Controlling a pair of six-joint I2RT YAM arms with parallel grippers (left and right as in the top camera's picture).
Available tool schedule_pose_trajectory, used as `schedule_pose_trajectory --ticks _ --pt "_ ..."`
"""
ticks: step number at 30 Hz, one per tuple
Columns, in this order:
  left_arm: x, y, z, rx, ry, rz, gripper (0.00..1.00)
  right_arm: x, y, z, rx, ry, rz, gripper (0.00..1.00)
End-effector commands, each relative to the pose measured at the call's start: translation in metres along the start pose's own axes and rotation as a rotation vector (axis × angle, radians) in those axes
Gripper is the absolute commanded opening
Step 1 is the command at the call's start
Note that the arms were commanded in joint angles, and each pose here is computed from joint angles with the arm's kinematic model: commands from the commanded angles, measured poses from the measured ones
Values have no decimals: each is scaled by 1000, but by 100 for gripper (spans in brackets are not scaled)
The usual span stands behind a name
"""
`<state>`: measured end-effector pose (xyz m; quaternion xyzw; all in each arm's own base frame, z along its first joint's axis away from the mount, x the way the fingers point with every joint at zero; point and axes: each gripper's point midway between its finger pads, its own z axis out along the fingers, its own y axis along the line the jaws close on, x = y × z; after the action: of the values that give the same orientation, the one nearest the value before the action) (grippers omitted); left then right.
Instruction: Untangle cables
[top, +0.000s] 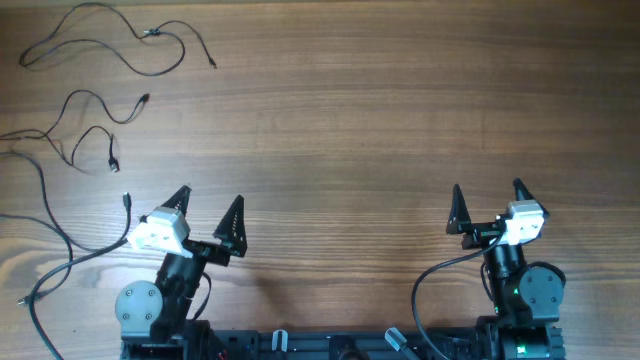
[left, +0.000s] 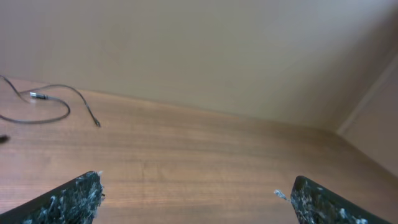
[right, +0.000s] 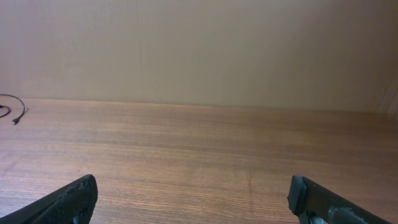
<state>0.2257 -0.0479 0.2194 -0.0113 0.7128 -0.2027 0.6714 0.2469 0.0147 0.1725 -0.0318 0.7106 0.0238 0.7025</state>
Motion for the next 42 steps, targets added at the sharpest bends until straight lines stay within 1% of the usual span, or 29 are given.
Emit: schedule_pose_trajectory --ticks 1,4,8,10,13,15,19,22,25,27,30,33,39,42 --pt "3 9 2 -25 -35 27 100 -3 -2 -1 7 -13 14 100" --pt "4 16 3 -65 -44 26 100 -3 -2 -1 7 -13 13 100" --pt "2 32 1 -154 -66 24 100 -3 -2 -1 7 -13 13 100" --pt "-3 31 2 -150 -90 29 100 -3 -2 -1 7 -13 13 100" --pt "-14 29 5 -119 -192 49 100 -3 -2 -1 7 -13 14 100" --pt "-12 30 6 -114 -204 51 100 -3 -2 -1 7 -13 13 100" --pt "6 38 10 -129 -171 45 100 -3 -2 -1 7 -13 14 100" --pt "4 38 10 -134 -176 85 100 -3 -2 -1 7 -13 14 100" --pt "20 54 9 -218 -114 85 100 -3 -2 -1 7 -13 14 100" --pt "46 62 9 -247 -3 102 100 -3 -2 -1 7 -13 13 100" --pt "46 64 9 -255 12 224 100 -3 -2 -1 7 -13 13 100" --pt "46 65 8 -264 19 283 100 -3 -2 -1 7 -13 14 100" --pt "45 70 7 -291 19 302 100 -3 -2 -1 7 -13 14 100" --pt "40 79 4 -355 4 302 100 -3 -2 -1 7 -13 14 100"
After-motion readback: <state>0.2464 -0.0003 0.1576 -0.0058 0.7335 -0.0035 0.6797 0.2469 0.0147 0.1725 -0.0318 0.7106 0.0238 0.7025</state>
